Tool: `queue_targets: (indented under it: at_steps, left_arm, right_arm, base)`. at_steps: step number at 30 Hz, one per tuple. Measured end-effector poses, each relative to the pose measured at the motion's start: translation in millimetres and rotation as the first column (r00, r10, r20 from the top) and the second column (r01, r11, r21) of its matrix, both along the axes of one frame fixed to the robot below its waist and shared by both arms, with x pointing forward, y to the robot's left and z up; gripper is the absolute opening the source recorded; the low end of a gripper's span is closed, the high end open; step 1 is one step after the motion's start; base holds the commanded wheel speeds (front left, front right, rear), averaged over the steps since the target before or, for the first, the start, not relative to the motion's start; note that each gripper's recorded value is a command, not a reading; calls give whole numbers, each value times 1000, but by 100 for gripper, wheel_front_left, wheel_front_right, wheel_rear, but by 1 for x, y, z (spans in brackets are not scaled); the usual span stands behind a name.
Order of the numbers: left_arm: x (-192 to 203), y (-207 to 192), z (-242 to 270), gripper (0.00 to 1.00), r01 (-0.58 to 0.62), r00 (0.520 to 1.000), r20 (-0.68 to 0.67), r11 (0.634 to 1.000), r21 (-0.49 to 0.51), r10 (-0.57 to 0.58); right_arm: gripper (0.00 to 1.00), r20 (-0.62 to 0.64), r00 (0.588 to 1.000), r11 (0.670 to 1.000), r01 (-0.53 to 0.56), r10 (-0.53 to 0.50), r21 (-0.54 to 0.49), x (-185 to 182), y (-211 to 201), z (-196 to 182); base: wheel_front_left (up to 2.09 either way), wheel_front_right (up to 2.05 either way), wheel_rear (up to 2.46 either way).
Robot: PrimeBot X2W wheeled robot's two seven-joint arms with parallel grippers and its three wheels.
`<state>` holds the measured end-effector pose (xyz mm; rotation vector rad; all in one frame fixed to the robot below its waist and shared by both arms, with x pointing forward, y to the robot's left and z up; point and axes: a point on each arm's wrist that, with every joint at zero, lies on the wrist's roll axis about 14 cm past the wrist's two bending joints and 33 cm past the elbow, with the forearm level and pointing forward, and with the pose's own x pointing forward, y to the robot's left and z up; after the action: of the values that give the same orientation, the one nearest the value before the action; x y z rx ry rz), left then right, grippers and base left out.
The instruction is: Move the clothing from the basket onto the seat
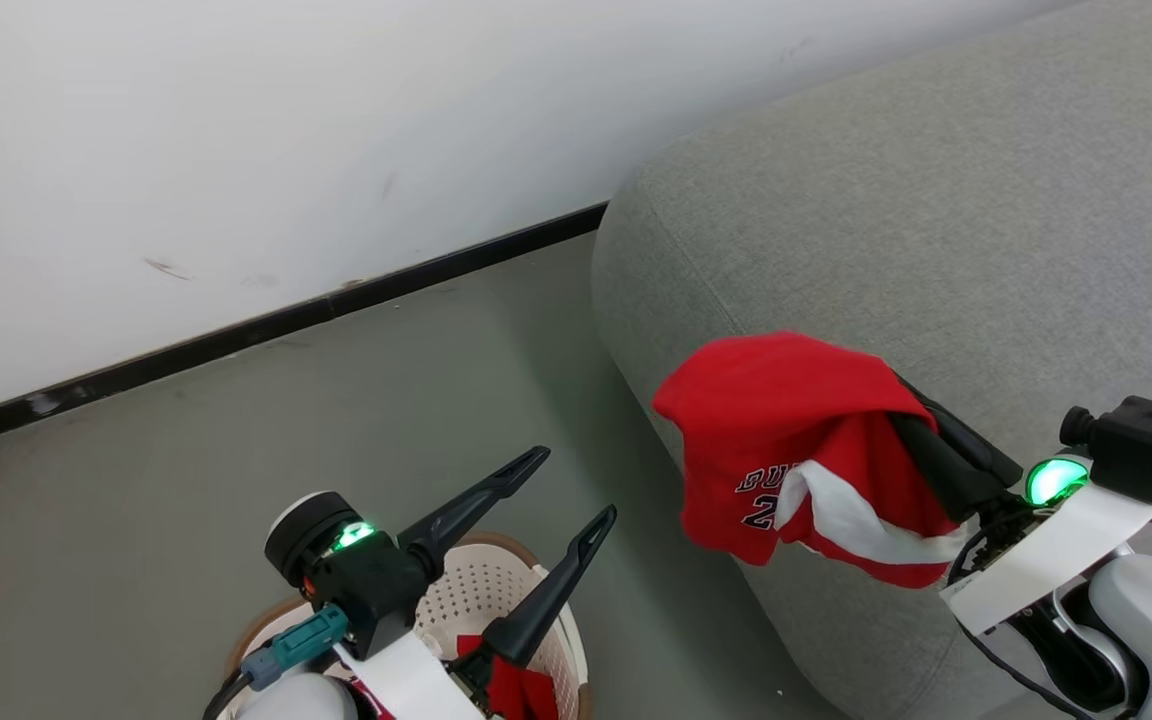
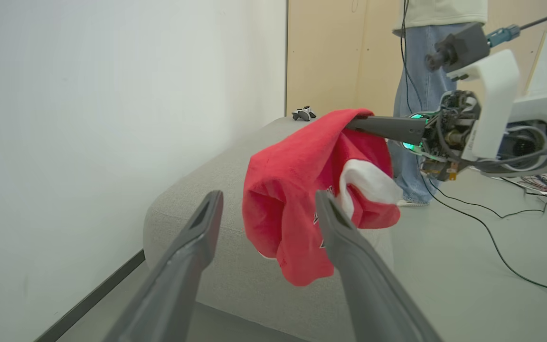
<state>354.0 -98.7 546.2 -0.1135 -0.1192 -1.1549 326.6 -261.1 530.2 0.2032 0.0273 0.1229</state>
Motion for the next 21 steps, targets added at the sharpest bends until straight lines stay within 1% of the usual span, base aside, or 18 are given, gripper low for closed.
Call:
queue_targets:
  at_steps: [9, 16, 21]
  left_arm:
    - [6, -11, -1, 100, 27, 1000, -4, 1000, -12, -27]
    - [21, -9, 0, 100, 8, 1000, 9, 1000, -19, -7]
    - [32, -2, -2, 100, -20, 1000, 11, 1000, -20, 20]
  right_arm:
    - [0, 4, 998, 998, 67, -67, -12, -4, -22, 4]
    - [0, 87, 987, 988, 138, -133, -64, 17, -55, 41]
    - [0, 96, 981, 978, 179, -169, -105, 28, -74, 50]
  base:
    - [0, 0, 0]
    - [0, 0, 0]
    - [0, 0, 0]
